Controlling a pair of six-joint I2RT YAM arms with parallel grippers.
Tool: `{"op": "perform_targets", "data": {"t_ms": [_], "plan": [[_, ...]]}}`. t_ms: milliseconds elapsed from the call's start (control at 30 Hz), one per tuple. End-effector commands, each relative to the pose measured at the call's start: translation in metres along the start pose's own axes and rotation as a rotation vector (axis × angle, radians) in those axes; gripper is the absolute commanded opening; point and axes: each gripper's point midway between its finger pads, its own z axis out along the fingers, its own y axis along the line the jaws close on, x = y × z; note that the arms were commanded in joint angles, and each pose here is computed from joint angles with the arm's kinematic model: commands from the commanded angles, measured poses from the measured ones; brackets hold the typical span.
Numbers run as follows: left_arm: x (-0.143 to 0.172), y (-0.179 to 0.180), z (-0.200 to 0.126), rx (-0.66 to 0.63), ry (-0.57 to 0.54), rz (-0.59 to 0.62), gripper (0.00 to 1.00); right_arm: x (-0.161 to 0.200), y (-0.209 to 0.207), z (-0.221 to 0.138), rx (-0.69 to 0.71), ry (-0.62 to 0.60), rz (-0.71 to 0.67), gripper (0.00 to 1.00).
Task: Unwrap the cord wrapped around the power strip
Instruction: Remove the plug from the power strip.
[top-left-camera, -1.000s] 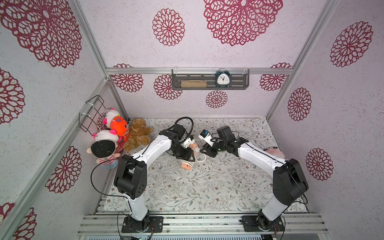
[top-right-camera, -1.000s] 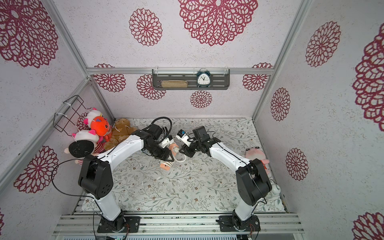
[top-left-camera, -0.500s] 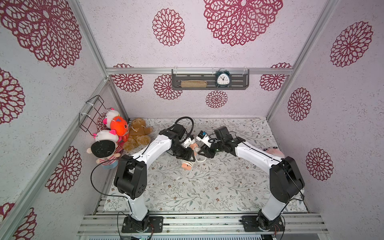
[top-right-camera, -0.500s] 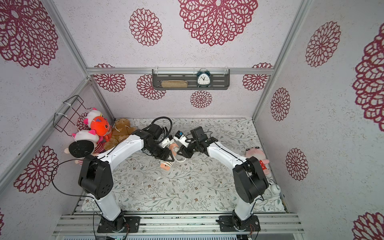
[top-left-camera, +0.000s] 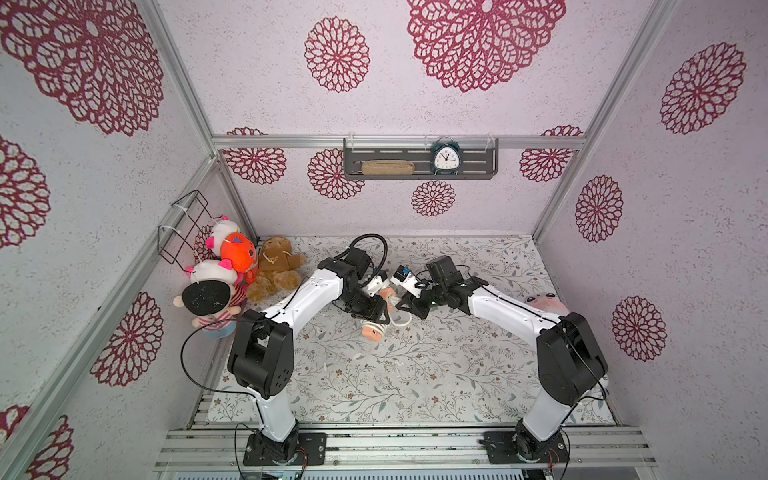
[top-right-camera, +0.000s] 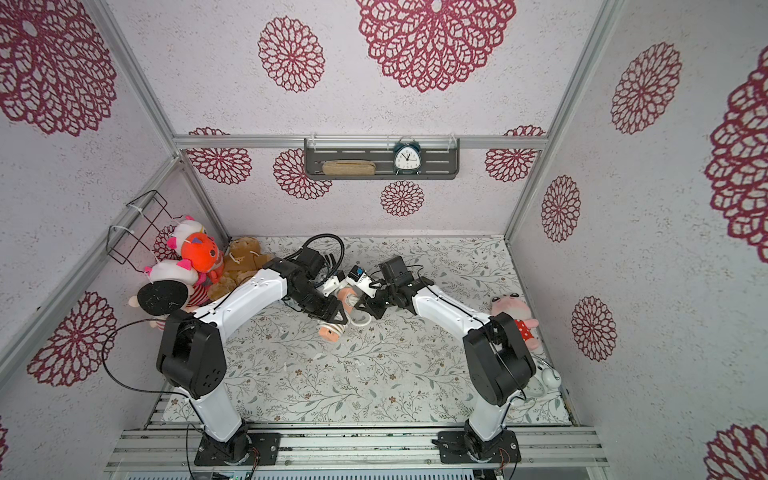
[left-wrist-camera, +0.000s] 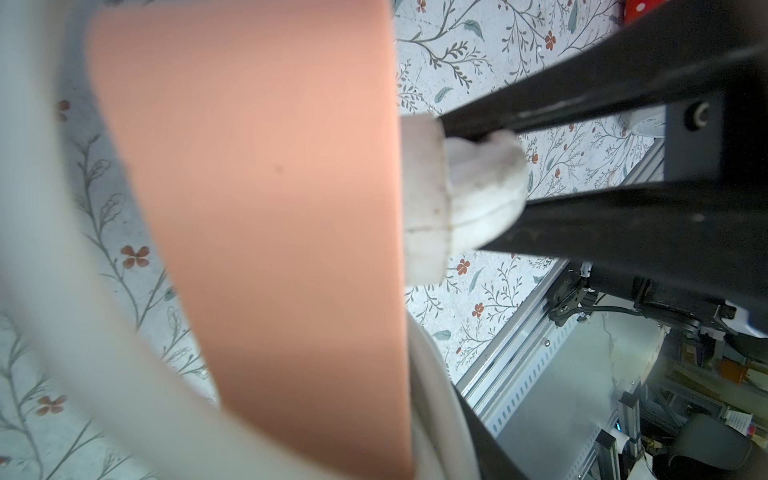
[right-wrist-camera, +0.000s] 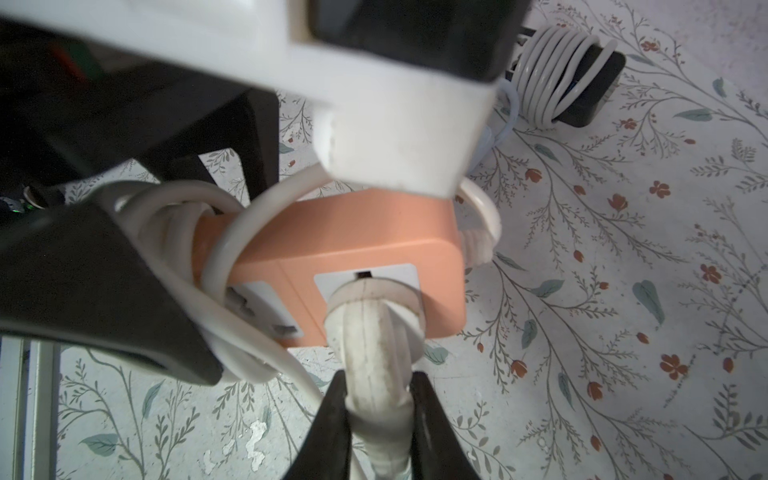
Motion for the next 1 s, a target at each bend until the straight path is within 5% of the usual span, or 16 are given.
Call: {"op": "perform_targets", "data": {"t_ms": [0,333,533,633,800,900,967], "plan": [[-0.014,-0.015,-0.004,0.046,-0.041,0.064,0.0,-0.041,0.015,-0.023,-0.034,-0.141,-0.035,0.0],[-0.015,0.034,0.011,0.117,-0.024,-0.239,0.0,-0.065,0.018,-0.079,0.069,-0.333,-0.115,0.0],[-0.014,0.039,0.016,0.171,-0.022,-0.295,0.0,-0.076,0.01,-0.112,0.117,-0.483,-0.086,0.0],[-0.004,0.055,0.023,0.091,0.011,-0.336,0.0,-0.081,0.003,-0.13,0.126,-0.559,-0.052,0.0],[0.018,0.101,0.02,-0.224,0.084,-0.4,0.0,-0.082,-0.007,-0.138,0.146,-0.585,-0.023,0.0],[0.031,0.116,0.029,-0.29,0.15,-0.422,0.0,-0.085,-0.005,-0.142,0.137,-0.608,-0.027,0.0],[0.027,0.104,0.033,-0.194,0.137,-0.419,0.0,-0.087,-0.005,-0.147,0.126,-0.638,-0.023,0.0]]}}
